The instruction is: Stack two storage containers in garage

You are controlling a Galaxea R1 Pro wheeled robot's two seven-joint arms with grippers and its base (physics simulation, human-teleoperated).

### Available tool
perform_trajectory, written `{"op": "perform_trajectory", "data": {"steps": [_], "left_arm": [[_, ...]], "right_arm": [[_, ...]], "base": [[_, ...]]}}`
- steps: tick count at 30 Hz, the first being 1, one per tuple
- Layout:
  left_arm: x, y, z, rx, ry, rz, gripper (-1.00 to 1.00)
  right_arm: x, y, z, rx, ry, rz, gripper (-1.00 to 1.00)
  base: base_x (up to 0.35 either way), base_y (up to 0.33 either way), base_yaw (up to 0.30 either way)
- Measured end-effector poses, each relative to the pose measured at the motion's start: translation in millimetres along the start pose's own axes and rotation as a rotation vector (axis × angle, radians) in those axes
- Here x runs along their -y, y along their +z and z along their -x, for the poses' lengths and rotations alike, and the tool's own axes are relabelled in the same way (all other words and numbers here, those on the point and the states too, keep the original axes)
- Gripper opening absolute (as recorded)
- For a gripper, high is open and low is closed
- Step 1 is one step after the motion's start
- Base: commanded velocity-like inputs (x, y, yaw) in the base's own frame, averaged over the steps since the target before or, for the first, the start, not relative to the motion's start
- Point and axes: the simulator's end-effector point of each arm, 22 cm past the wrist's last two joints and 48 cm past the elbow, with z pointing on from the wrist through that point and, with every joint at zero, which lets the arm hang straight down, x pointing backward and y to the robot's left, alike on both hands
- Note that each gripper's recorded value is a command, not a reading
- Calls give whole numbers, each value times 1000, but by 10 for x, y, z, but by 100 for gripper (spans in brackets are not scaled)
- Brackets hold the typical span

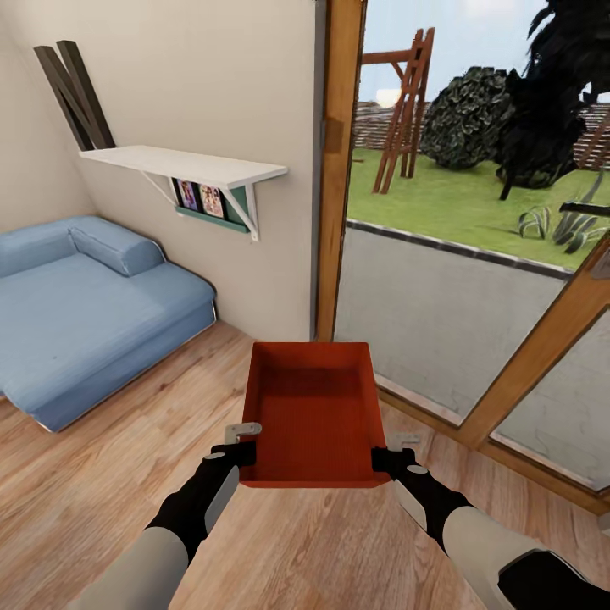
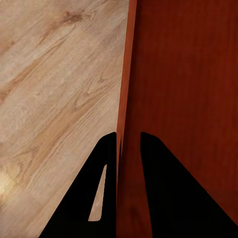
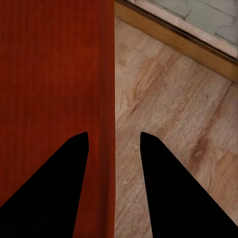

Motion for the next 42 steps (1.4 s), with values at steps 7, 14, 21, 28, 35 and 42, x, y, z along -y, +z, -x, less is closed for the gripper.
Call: {"op": "perform_trajectory", "data": {"steps": [7, 14, 21, 28, 35, 42], "left_arm": [[4, -35, 57, 11, 0, -1, -100], [9, -71, 113, 22, 0, -2, -100], [13, -107, 169, 33, -1, -3, -100], [17, -145, 226, 43, -1, -4, -100], [21, -182, 280, 54, -1, -5, -100], [25, -220, 334, 65, -2, -6, -100]], "right_arm": [[-1, -29, 62, 11, 0, 0, -100], [-1, -58, 125, 22, 0, 0, -100], [-1, -88, 186, 33, 0, 0, -100], [-2, -119, 248, 44, 1, 1, -100], [-2, -150, 309, 55, 0, 1, -100], [-3, -182, 370, 65, 0, 0, -100]], "base": [[0, 0, 0], [0, 0, 0], [0, 0, 0], [0, 0, 0], [0, 0, 0], [0, 0, 0]]}}
